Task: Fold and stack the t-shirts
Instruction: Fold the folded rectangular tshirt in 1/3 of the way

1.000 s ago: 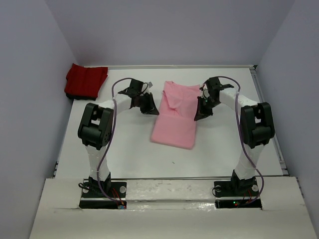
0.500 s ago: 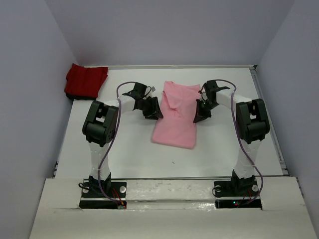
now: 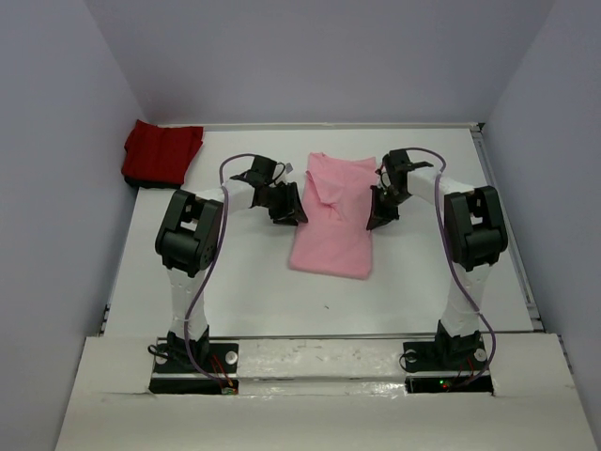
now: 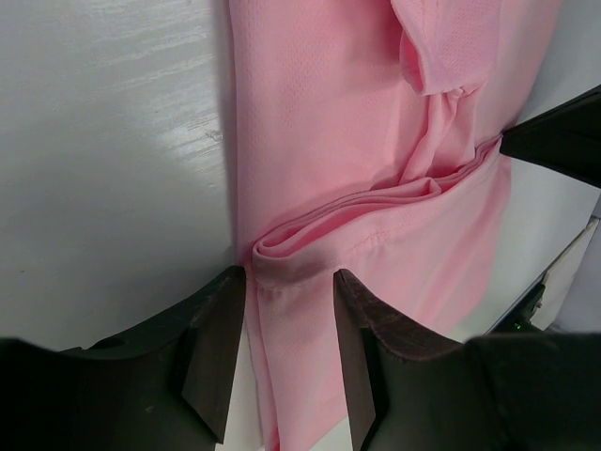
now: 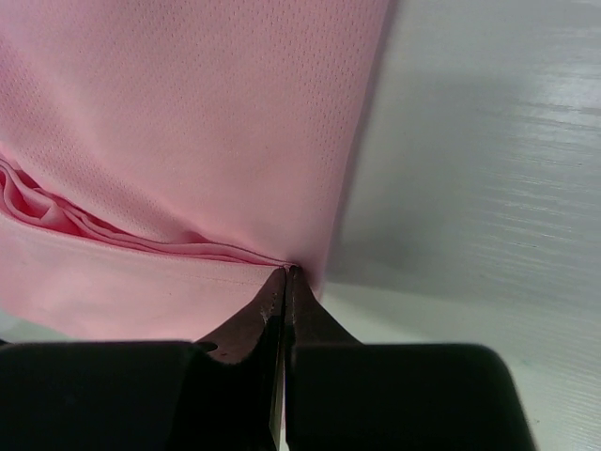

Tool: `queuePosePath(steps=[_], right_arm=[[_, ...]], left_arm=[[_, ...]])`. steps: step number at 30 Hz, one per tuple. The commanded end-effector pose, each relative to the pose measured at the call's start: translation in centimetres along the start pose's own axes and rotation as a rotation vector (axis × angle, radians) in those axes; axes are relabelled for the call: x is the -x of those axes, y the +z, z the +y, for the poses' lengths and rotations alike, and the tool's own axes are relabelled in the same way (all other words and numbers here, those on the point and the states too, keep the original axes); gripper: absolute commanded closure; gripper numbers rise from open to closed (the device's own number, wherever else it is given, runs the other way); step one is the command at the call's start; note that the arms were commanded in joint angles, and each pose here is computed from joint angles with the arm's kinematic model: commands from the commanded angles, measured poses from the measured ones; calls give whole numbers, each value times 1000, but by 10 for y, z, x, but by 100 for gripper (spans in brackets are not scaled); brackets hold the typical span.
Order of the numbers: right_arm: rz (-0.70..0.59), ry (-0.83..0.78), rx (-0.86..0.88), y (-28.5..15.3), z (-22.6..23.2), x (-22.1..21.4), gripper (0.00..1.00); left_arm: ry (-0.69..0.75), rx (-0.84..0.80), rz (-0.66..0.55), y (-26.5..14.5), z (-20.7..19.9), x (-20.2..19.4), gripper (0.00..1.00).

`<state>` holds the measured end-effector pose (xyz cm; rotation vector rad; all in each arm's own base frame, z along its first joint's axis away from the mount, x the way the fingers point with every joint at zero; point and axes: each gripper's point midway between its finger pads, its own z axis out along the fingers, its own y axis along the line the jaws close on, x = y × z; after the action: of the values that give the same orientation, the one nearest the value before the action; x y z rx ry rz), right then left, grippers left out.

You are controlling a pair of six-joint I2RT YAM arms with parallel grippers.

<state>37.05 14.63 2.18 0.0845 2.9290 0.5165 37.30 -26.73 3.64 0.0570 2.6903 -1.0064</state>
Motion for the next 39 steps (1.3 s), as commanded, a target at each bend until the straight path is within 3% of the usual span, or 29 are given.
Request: queuePosePath(steps=[1,12,27,28,29,32,35,36,39], right_arm=[[-27,-6,-105,10,-22,12,99],[-48,-5,-75,8,-17,25,99],[-56,-19,-55,16,-11,43,96],[-58,-19,-58,15,-11,43,94],[-63,-20,-64,14,-12,44,82],[-85,-23,-72,6,-11,48,58],[-121,-30,-72,-9,-6,53,49],[-136,-22,-80,-13,-10,57,45],[-159,-7,-84,-30,-13,62,44]], left_arm=[[21,-28,-10,-6,-13,5,47],[-54,264,92,13,46,-18,48],[-110,335,121,3,67,-52,48],[-110,339,117,1,67,-51,48],[-109,346,104,-2,66,-49,48],[-89,337,32,-14,55,-33,49],[-77,357,-56,-30,47,-14,38],[-64,393,-139,-48,44,4,35],[-68,380,-293,-85,36,35,25]])
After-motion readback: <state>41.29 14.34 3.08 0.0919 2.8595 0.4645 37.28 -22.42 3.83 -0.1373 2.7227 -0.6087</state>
